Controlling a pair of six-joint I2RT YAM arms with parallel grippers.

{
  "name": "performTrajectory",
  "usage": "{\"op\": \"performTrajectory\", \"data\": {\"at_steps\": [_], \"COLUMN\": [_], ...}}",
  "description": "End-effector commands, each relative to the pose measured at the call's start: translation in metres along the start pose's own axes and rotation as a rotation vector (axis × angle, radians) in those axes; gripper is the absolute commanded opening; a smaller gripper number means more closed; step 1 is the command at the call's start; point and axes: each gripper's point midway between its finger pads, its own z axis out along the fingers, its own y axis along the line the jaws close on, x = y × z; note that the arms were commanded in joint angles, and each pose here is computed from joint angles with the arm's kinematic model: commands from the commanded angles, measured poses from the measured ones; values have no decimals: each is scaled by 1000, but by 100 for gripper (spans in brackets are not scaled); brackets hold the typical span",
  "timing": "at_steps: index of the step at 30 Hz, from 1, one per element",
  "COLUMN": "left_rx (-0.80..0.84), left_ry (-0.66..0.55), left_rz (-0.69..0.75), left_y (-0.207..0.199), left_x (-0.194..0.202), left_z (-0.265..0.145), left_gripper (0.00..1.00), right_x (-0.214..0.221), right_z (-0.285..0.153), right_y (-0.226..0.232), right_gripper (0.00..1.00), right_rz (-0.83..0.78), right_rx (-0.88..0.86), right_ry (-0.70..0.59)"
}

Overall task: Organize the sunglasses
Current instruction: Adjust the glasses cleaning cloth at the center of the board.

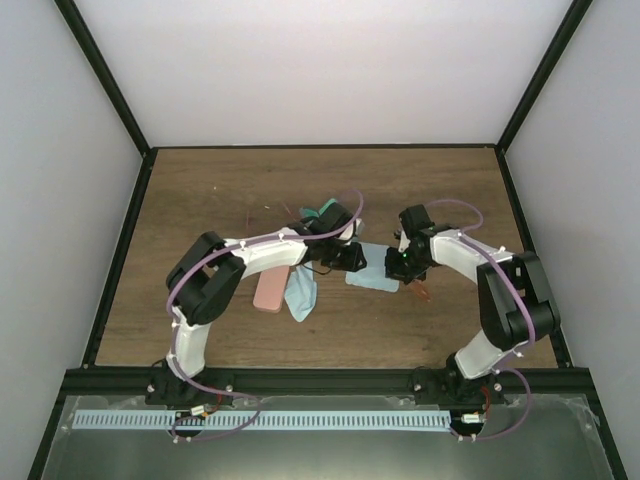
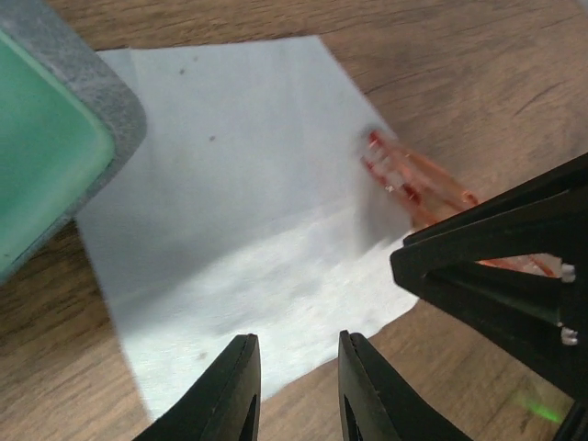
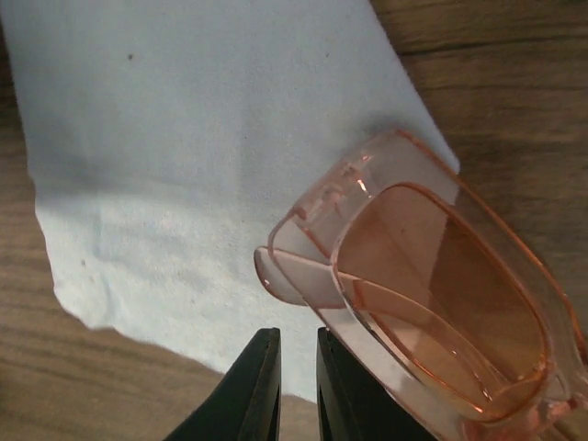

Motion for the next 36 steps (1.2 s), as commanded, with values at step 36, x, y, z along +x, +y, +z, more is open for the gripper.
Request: {"op": "performTrajectory", "data": {"at_steps": [36], "left_rx": [-124], "left_ry": [-68], "left_rz": [-97], "left_y": [62], "left_x": [-35], "left_z": [-42], "left_gripper": [39], "right_x": [80], "right_z": [31], "right_y": [31], "right_gripper": [33], "right_rz": [-156], "right_rx": [-43], "right_ry": [238]}}
